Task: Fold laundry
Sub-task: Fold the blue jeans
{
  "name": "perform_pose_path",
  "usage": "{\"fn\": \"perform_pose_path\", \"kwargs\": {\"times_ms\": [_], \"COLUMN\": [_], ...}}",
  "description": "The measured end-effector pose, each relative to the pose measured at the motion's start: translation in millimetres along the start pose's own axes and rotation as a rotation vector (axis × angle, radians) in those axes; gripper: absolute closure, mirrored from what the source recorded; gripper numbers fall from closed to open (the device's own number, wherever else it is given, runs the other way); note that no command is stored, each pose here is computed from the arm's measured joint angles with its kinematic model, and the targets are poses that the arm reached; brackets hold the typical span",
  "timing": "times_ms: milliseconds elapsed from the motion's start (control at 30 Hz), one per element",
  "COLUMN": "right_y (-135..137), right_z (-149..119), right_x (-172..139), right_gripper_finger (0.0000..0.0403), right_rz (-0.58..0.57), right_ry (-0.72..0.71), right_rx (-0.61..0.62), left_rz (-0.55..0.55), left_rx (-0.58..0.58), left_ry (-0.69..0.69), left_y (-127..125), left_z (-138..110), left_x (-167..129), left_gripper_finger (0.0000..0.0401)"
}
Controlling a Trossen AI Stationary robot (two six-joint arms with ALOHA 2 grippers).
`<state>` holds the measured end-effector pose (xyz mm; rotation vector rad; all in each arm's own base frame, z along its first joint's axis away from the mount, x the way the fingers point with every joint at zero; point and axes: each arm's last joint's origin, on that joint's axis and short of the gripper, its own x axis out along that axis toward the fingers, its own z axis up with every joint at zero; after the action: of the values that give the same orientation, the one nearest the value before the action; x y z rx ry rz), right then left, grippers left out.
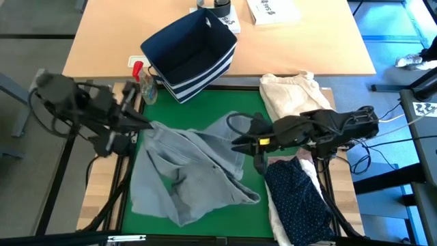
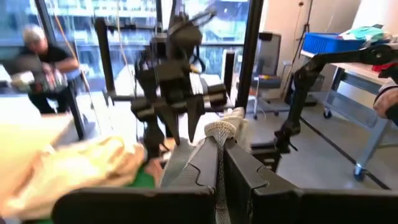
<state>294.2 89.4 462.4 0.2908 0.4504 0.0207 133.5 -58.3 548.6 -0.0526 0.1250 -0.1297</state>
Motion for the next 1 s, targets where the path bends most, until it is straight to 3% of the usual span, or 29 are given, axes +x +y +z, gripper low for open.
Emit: {"fn": "perform_pose_path", "kwargs": {"times_ms": [133, 300, 400, 767, 1000], "right_y": [-5, -14, -18, -11, 3], "right_z": [-2, -20, -30, -62, -80], "right_x": [-5, -4, 4, 73, 57], "right_gripper_finger": [0.0249, 0.0183, 0.0163, 0.0157, 0.0157], "right_rz": [-0.100, -0.255, -0.321, -0.261, -0.325], "right_ry": [0.032, 0.183, 0.271, 0.511, 0.629], "right_rx": [0.010, -0.043, -0.062, -0.148, -0.144], "left_rz": [0.010, 0.018, 0.085, 0.302, 0.296], "left_rx": [0.027, 0.056, 0.059, 0.108, 0.108], "left_ry": [-0.027, -0.019, -0.016, -0.073, -0.076], "left_y": [5, 6, 7, 13, 13], "left_z": [3, 2, 1, 7, 7], "left_x": [-15, -15, -12, -15, -17], "left_gripper_finger": [0.0395, 0.0395, 0.0395, 0.0395, 0.0395]}}
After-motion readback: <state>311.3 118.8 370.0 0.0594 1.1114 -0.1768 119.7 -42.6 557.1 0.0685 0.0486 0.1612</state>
